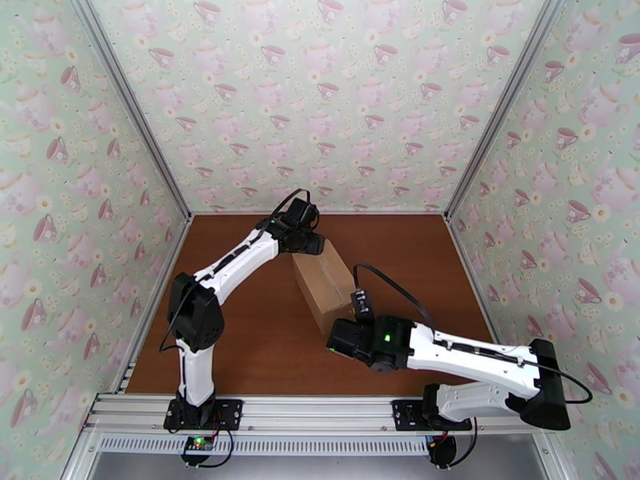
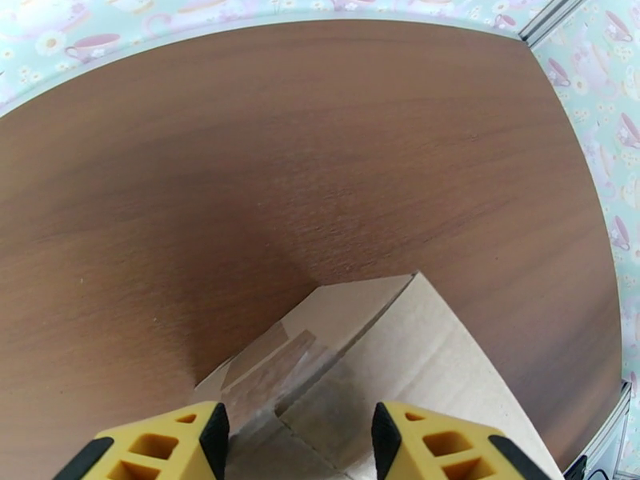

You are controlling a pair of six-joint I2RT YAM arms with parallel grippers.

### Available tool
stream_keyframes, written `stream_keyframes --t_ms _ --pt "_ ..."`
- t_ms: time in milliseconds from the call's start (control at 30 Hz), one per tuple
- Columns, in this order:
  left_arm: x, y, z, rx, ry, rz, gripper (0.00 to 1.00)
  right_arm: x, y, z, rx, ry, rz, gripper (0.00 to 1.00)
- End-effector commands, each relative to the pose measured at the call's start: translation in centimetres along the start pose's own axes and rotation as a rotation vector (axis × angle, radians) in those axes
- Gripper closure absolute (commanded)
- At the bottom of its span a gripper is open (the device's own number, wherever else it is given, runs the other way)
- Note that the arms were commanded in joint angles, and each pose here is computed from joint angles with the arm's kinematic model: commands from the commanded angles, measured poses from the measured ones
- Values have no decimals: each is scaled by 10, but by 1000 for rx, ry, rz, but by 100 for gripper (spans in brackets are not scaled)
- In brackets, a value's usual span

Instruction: Unpack the express box

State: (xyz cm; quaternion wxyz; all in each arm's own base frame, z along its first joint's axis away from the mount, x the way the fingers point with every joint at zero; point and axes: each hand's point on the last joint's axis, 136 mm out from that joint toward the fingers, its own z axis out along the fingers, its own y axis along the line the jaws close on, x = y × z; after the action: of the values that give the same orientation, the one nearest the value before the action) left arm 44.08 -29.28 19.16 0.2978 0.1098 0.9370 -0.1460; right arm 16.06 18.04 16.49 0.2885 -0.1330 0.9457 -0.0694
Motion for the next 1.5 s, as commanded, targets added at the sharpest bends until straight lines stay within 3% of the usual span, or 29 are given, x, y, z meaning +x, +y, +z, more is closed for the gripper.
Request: stream_keyframes --t_ms 0,567,833,1000,1200,1467 --pt "5 -7 10 47 21 -9 46 -10 13 -3 -60 -12 -14 100" --pt "-2 -14 8 79 -3 -11 47 -16 7 8 -88 -20 -34 100" --pt "-45 8 -46 0 -165 -42 47 -12 6 9 -103 -22 -20 100" --pt "-47 37 -87 -54 -251 -110 47 -11 7 11 -112 -21 -12 100" --pt "6 60 -112 -78 -209 -214 46 -11 11 12 -112 -15 -20 100" --pt "128 50 -80 -55 10 -272 48 -11 13 14 -107 -6 -27 100"
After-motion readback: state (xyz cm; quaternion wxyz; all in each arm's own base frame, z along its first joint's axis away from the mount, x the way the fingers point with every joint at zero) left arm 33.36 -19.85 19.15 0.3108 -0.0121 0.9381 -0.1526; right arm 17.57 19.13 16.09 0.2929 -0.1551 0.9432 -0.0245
